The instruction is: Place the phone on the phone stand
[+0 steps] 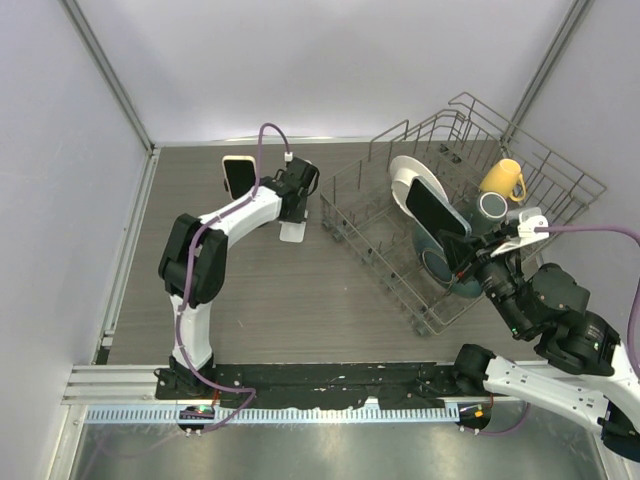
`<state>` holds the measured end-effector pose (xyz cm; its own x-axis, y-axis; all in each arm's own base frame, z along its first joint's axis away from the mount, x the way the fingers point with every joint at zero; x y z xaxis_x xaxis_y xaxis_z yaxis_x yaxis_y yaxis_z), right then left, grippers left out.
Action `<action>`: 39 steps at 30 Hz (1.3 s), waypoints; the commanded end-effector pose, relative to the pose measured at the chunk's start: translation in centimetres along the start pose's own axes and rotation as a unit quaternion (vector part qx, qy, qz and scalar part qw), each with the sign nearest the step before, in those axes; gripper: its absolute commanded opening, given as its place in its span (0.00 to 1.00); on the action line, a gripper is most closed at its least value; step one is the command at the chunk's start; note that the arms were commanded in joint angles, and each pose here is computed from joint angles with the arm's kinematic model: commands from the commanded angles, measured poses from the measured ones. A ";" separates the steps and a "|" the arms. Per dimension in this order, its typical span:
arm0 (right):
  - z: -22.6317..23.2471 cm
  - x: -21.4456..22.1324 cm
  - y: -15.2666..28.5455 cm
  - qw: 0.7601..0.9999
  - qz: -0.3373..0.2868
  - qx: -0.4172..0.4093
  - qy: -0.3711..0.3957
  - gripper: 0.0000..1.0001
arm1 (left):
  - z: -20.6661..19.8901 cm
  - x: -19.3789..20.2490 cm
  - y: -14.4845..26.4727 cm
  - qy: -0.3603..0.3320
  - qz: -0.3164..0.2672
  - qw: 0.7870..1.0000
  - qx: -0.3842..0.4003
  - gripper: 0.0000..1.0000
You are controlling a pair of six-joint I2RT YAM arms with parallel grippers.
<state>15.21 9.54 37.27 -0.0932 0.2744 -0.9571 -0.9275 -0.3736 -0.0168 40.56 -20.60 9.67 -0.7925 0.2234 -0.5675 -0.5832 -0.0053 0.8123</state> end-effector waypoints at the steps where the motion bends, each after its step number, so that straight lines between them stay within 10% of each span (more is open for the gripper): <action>1: 0.9 -2.8 -0.1 0.999 -0.042 -0.013 -0.029 0.00 | -0.7 -2.0 0.0 0.022 -0.025 0.999 0.020 0.22; 11: 1.3 -2.0 -0.8 1.000 -0.023 -0.019 0.008 0.00 | -0.6 -1.9 3.3 0.040 -0.028 0.997 0.052 0.35; 17: 1.9 -2.0 -1.2 0.995 -0.008 -0.041 0.089 0.00 | -1.1 -2.1 10.7 0.064 -0.066 0.983 0.157 0.65; 23: 3.7 -0.5 -3.6 0.976 0.064 -0.063 0.197 0.00 | -1.0 -2.1 19.1 0.076 -0.114 0.958 0.251 0.71; 31: 8.8 -0.6 -7.0 0.919 0.160 -0.163 0.322 0.00 | 5.0 0.4 26.9 0.065 -0.212 0.958 0.180 0.70; 39: 12.9 6.9 -13.1 0.806 0.357 -0.222 0.417 0.00 | 10.8 5.3 31.2 0.053 -0.297 0.949 0.094 0.72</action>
<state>20.84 24.78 36.73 -0.1141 -0.6408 -0.7591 -0.6142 -0.5551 0.5609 21.46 -12.09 34.47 -0.3899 -0.0202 -0.9207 -0.8578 0.3715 0.3551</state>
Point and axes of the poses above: each gripper's point midway between its finger pads, its own y axis back along the fingers, its own z axis along the line the jaws close on, x = y × z, the point moved 3 cm from there along y, back along the fingers, and after that the axes turned 4 degrees about -y, right-handed, at the moved point
